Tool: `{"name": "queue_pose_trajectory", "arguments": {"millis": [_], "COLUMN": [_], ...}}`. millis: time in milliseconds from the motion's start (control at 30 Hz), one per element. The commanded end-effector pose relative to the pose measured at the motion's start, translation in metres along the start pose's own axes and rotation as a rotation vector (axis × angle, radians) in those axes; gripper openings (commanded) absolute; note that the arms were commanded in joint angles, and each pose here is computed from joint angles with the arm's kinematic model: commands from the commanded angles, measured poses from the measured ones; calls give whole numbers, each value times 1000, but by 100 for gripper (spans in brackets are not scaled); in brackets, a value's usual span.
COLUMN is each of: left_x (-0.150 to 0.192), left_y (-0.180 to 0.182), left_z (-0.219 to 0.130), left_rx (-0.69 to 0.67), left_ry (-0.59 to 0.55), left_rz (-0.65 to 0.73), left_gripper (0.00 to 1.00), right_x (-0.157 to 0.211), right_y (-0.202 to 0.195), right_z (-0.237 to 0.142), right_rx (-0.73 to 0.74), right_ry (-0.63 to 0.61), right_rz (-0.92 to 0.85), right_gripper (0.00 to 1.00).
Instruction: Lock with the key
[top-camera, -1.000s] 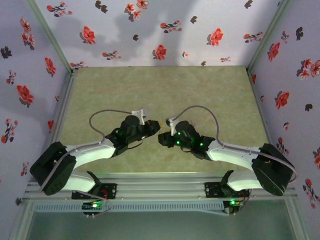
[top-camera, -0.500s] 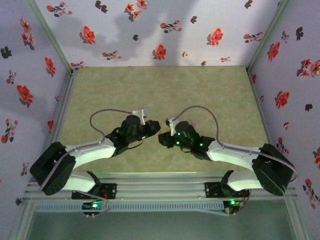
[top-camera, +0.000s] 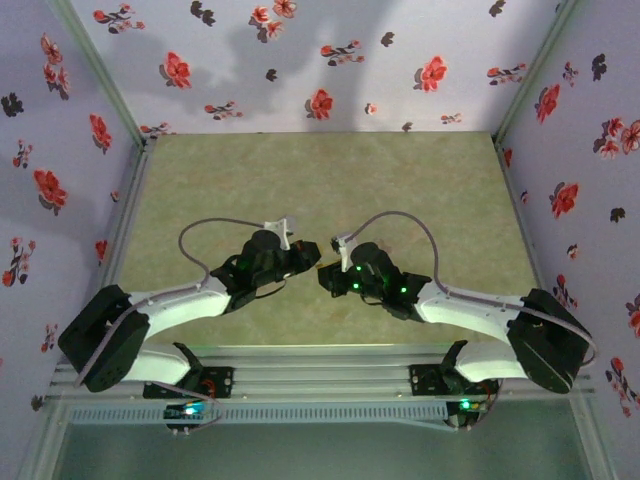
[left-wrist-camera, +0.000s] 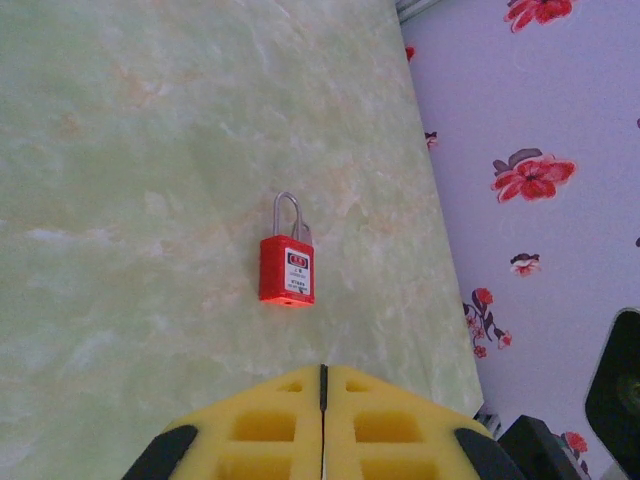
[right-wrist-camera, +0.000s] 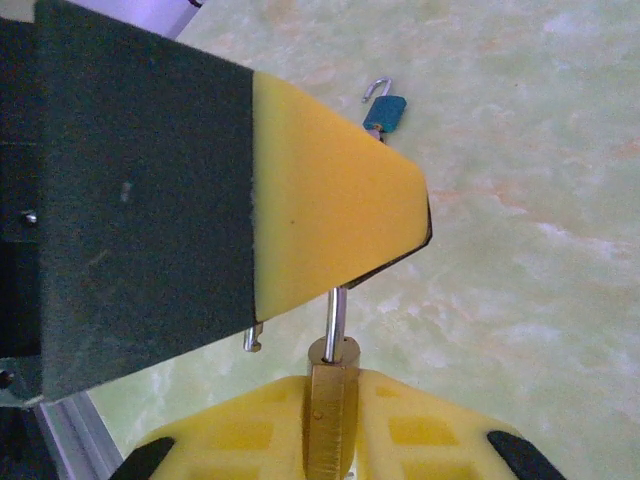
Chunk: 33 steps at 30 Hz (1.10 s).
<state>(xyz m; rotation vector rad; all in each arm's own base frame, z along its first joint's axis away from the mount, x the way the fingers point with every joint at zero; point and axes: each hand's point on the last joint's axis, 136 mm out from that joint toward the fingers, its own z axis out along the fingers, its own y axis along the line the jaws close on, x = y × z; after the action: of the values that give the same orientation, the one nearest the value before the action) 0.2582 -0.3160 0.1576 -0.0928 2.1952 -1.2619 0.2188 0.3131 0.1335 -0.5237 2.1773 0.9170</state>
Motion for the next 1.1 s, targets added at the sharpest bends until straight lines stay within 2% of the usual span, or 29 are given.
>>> {"name": "queue_pose_trajectory", "arguments": {"millis": [0,100,133,667,1067], "left_x": [-6,-7,-7,-11,-17], "left_y": [-18,-21,-21,-13,-10], "left_z": [-8,-12,-13,-40,-58], "left_rx": [43,49,51,102,156], "left_ry": [-20,-26,-27,-66,-104], "left_rz": [48,59,65,62,35], "left_gripper": [0,0,0,0,0], "right_x": [-10,-9,-9,-11,-13], "right_y": [0,1,3,25,51], "right_z": [-5,-5,-5,-16,-27], "right_rx": [16,11,6,-130,-317], "right_ry": [-35,-32,-31,-53,-44], "right_rz": [-26,-26,-28,-33,-7], "right_gripper": [13,1,0,0,0]}}
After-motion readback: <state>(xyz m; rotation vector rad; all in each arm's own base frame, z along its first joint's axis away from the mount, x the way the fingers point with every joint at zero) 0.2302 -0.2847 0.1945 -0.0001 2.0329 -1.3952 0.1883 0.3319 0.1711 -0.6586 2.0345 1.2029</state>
